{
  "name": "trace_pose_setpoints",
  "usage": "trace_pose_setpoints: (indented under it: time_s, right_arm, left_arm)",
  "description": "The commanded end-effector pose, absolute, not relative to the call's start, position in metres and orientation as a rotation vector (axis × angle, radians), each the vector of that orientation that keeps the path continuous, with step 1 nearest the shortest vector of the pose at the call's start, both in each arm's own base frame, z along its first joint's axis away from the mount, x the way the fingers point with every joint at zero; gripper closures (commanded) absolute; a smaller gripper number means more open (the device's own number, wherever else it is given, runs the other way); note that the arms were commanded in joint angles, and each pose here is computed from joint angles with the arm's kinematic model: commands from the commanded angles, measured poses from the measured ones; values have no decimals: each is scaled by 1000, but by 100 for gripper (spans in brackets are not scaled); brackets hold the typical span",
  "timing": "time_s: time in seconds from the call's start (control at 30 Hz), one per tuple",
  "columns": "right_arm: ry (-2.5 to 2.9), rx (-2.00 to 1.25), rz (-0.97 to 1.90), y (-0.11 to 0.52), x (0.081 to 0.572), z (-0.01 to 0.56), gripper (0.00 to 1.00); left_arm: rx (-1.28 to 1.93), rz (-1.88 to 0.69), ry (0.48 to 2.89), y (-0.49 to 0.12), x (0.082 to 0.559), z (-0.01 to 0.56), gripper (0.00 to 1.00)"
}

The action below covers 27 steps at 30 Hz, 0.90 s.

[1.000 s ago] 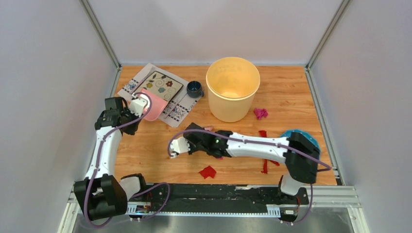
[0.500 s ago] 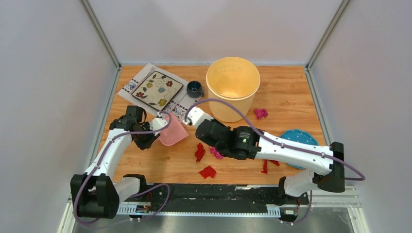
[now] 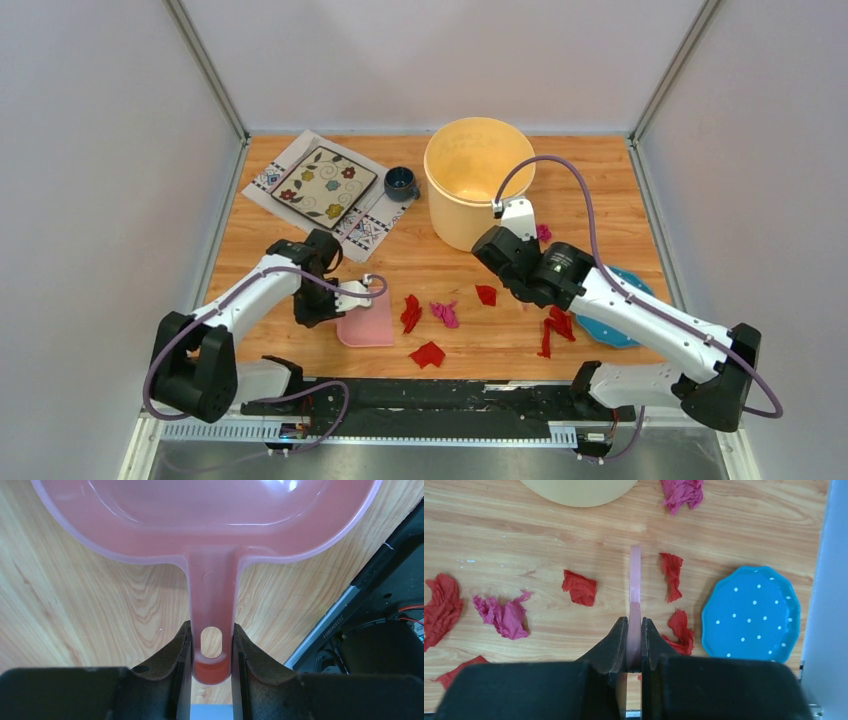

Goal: Sweep away the paper scraps from the table

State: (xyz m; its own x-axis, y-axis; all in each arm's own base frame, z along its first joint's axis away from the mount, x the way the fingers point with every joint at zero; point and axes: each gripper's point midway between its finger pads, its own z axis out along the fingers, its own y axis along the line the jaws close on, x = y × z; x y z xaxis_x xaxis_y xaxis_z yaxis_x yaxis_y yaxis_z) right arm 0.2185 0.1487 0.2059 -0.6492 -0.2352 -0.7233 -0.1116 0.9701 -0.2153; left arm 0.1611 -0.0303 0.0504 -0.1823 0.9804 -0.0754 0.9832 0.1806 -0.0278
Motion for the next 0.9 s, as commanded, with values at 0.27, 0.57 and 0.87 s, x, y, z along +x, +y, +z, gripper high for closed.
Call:
trace_pose_setpoints:
  time_s: [0.27,0.57,0.87]
  right_arm:
    - [2478,-208,152,227,212,158,100]
    - [2427,-355,620,346,196,185,100]
    - [2272,-408,657,370,209,240,100]
  left_arm:
    - [2073,-229,2356,-62,163,50,100]
    - [1940,-344,2483,-82,168,43,100]
    - [1768,-404,2517,-104,184,42,100]
